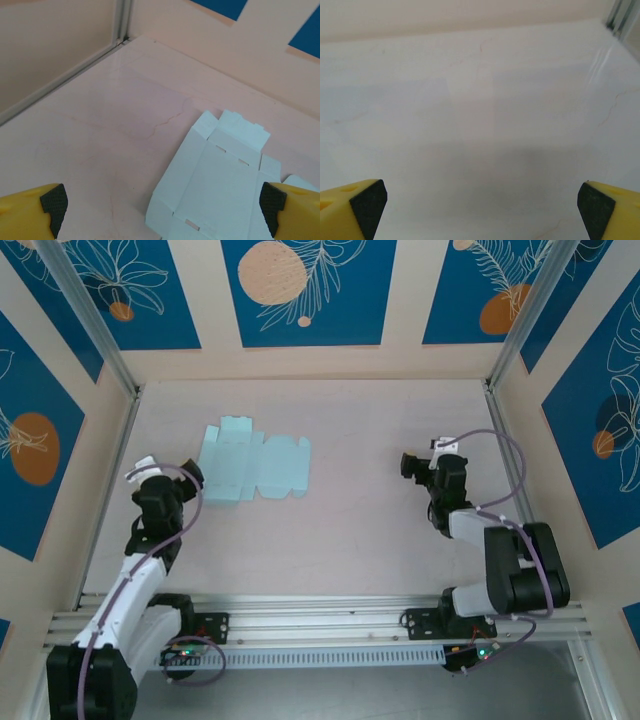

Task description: Fold the paper box

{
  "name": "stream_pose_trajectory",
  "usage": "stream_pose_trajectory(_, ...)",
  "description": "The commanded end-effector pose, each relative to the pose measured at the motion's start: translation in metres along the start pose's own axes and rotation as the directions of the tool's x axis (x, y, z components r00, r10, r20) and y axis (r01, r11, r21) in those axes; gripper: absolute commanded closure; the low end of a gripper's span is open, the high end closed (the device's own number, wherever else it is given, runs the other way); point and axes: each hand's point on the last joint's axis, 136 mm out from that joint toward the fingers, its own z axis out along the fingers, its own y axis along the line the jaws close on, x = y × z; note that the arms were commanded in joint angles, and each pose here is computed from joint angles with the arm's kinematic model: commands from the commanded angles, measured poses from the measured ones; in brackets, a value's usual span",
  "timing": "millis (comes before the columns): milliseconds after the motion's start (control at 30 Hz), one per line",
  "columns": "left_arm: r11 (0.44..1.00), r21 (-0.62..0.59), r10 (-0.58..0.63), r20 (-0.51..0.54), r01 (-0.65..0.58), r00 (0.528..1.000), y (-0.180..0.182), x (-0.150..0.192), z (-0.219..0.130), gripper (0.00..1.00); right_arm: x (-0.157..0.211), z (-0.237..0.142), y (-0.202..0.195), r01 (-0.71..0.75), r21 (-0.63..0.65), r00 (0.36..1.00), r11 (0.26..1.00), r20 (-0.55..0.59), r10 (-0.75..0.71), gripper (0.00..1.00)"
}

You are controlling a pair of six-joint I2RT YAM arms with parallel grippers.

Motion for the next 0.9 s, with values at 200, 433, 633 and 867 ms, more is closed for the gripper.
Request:
stream_pose_trajectory(200,0.981,-0.108,-0.180,-0.204,0.161,0.962,0.009,0.029,0.000,0.00,-0.034,-0.033,-0.010,-0.100,0.065,0.994,0.993,-0.035,0.103,0.00)
stream_pose_trajectory(433,0.975,-0.146,-0.206,-0.326,0.166,0.923,0.011,0.064,0.008,0.00,-0.047,-0.051,-0.003,-0.135,0.032,0.989,0.990,-0.060,0.137,0.00)
stream_pose_trajectory(633,0.968,-0.198,-0.218,-0.375,0.151,0.901,0.020,0.083,0.010,0.00,-0.051,-0.060,0.001,-0.170,0.012,0.983,0.985,-0.069,0.170,0.00)
stream_pose_trajectory(867,0.957,-0.244,-0.254,-0.453,0.155,0.854,0.021,0.108,0.021,0.00,-0.053,-0.064,0.004,-0.188,0.013,0.978,0.982,-0.090,0.188,0.00)
